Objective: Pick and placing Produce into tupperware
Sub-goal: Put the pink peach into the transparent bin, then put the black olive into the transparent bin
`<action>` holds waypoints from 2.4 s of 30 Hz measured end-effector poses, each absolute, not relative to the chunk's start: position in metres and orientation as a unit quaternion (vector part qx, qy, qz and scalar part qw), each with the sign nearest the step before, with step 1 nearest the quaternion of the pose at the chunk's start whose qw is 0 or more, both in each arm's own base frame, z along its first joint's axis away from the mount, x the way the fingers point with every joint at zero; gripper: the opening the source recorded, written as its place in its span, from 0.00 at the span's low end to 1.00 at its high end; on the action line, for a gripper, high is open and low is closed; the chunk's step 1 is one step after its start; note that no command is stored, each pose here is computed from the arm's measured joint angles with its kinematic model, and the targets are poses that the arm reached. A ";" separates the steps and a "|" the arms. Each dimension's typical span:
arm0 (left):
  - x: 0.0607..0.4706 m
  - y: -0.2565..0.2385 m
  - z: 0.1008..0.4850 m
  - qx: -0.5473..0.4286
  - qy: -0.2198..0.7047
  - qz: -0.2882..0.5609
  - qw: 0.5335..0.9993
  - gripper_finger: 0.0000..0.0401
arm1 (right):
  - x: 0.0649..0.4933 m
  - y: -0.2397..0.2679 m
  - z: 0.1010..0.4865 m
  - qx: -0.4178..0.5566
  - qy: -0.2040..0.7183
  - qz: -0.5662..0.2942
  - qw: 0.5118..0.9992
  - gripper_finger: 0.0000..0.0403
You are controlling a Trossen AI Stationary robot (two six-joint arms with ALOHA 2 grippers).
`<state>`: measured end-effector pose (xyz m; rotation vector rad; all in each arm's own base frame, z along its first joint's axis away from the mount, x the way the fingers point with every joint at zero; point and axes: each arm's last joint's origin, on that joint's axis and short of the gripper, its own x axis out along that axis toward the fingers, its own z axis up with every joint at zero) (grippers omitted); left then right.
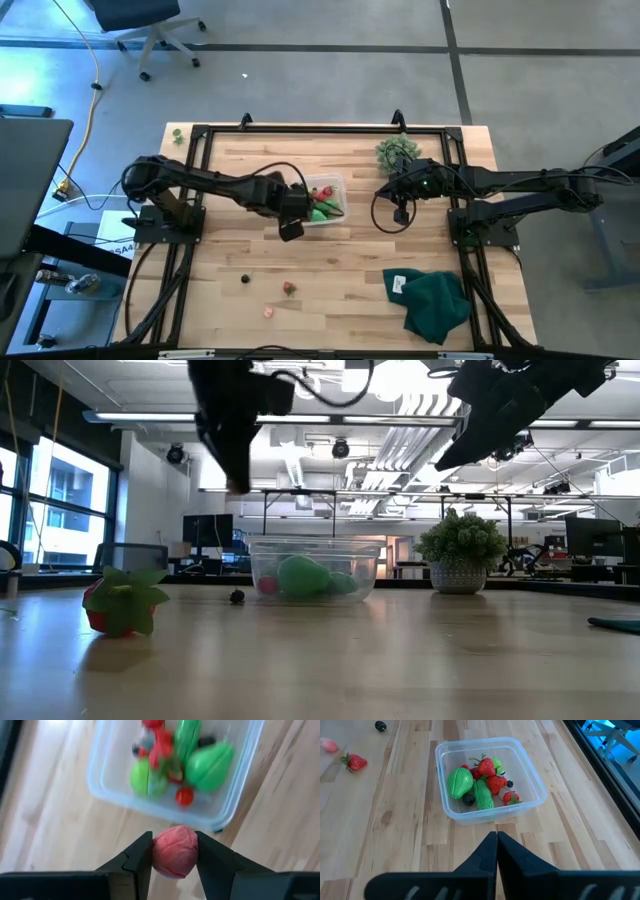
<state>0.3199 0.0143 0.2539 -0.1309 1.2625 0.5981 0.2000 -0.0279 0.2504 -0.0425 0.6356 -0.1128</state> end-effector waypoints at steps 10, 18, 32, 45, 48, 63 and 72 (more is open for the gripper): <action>0.337 0.036 0.248 -0.076 0.541 0.250 0.799 0.31 | 0.200 -0.028 0.250 -0.021 0.312 -0.055 0.948 0.00; 0.352 0.045 0.224 -0.106 0.555 0.213 0.797 0.31 | 0.200 -0.028 0.250 -0.021 0.312 -0.055 0.948 0.00; 0.363 0.053 0.194 -0.112 0.581 0.215 0.777 0.31 | 0.200 -0.028 0.250 -0.021 0.313 -0.055 0.948 0.00; 0.364 0.053 0.190 -0.110 0.583 0.216 0.775 0.31 | 0.200 -0.028 0.250 -0.021 0.312 -0.056 0.948 0.00; 0.364 0.054 0.190 -0.106 0.582 0.221 0.775 0.33 | 0.200 -0.028 0.250 -0.021 0.312 -0.055 0.948 0.00; 0.362 0.053 0.193 -0.086 0.592 0.209 0.774 0.52 | 0.200 -0.028 0.250 -0.021 0.312 -0.055 0.948 0.00; 0.361 0.053 0.229 -0.084 0.622 0.197 0.753 0.52 | 0.200 -0.028 0.250 -0.021 0.312 -0.055 0.948 0.00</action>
